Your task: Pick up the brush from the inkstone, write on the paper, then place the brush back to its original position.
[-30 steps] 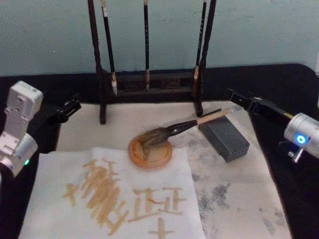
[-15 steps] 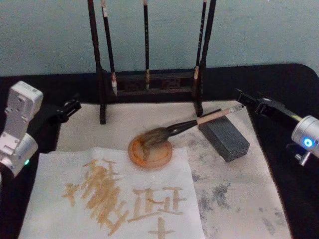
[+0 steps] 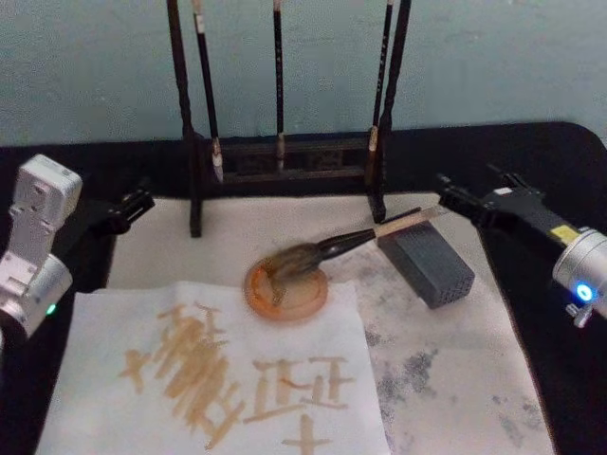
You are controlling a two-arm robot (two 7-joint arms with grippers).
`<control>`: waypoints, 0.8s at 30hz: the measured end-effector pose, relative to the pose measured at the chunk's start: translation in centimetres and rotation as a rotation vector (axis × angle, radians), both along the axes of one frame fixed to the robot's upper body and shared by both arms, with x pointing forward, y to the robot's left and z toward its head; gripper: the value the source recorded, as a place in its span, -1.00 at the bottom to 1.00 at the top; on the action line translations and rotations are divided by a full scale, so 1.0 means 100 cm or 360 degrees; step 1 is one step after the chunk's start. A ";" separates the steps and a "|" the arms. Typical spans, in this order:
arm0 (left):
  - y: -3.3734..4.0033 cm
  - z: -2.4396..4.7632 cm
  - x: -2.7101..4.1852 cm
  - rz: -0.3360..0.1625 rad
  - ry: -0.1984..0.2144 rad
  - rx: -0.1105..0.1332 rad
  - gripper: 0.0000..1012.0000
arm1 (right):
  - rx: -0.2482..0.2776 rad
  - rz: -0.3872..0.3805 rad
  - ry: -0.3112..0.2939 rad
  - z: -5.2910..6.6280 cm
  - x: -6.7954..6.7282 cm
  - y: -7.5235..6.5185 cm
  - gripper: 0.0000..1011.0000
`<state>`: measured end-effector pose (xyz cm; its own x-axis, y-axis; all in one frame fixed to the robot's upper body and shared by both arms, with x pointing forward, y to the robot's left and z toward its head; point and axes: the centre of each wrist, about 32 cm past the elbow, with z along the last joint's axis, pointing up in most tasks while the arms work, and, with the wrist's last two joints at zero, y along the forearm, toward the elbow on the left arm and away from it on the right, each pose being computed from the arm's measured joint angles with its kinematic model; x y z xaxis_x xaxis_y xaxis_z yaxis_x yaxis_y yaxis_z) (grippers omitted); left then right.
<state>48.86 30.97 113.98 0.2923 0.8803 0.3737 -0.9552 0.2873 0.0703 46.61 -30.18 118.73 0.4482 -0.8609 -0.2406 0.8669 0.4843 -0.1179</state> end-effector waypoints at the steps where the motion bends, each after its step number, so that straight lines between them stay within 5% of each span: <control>1: 0.0000 0.0000 0.0000 0.0000 0.0000 0.0000 0.98 | -0.0060 0.0015 -0.0043 0.001 -0.004 0.003 0.99; 10: 0.0000 0.0000 0.0000 0.0000 0.0000 0.0000 0.98 | -0.0345 0.0138 -0.0286 0.005 -0.024 0.024 0.99; 24: 0.0000 0.0000 0.0000 0.0000 0.0000 0.0000 0.98 | -0.0533 0.0275 -0.0477 0.000 -0.037 0.039 0.99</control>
<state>48.86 30.97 113.98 0.2923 0.8803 0.3737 -0.9553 0.2873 0.0703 42.93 -26.30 118.71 0.5989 -0.7757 0.1989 0.7967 0.6024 -0.0496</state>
